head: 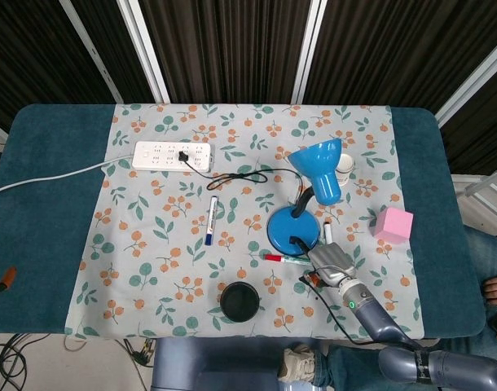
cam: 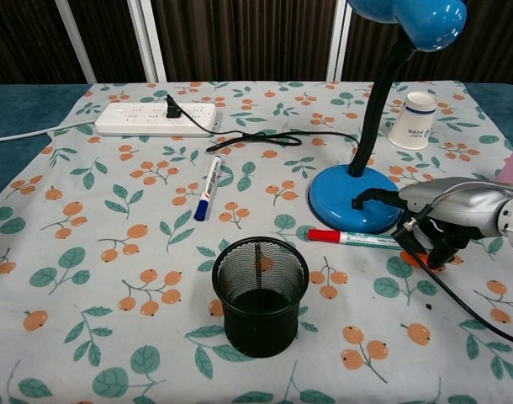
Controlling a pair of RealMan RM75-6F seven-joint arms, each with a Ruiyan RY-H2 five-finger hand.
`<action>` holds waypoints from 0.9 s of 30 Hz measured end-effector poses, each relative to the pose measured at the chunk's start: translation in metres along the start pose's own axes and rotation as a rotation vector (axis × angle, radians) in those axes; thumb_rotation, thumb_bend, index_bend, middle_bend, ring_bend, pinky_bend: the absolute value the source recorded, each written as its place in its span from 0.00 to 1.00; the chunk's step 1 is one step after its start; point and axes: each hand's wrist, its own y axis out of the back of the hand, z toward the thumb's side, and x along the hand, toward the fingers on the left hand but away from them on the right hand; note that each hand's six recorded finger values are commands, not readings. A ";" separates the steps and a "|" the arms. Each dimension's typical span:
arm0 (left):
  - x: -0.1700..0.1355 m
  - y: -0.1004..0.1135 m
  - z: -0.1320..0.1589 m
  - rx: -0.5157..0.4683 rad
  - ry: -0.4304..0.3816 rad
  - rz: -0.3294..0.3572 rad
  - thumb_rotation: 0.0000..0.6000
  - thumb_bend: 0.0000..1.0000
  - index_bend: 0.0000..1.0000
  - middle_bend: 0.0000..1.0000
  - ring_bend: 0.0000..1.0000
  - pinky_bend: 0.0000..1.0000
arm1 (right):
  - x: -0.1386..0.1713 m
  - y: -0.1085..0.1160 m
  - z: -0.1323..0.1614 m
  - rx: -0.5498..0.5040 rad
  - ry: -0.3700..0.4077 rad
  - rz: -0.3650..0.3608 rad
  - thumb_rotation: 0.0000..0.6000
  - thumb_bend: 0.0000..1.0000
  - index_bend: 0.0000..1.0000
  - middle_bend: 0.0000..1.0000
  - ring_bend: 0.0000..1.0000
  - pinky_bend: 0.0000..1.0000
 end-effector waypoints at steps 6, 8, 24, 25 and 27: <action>0.000 0.000 0.000 0.000 0.001 0.001 1.00 0.28 0.06 0.05 0.00 0.08 | -0.002 -0.002 0.000 0.029 0.003 0.021 1.00 0.50 0.04 0.63 0.76 0.95; 0.000 0.001 -0.001 -0.001 0.002 0.002 1.00 0.28 0.06 0.05 0.00 0.08 | -0.003 -0.002 0.000 0.035 -0.001 0.027 1.00 0.50 0.04 0.63 0.76 0.96; 0.000 0.001 -0.001 -0.002 0.003 0.001 1.00 0.28 0.06 0.05 0.00 0.08 | -0.002 0.020 -0.004 0.013 -0.035 -0.027 1.00 0.50 0.02 0.48 0.56 1.00; 0.000 0.001 -0.002 -0.003 0.004 0.001 1.00 0.28 0.06 0.05 0.00 0.08 | 0.000 0.024 -0.005 0.007 -0.039 -0.040 1.00 0.49 0.02 0.41 0.46 1.00; 0.000 0.001 -0.002 -0.004 0.005 0.002 1.00 0.28 0.06 0.05 0.00 0.08 | 0.006 0.032 -0.008 -0.004 -0.050 -0.076 1.00 0.47 0.01 0.30 0.32 1.00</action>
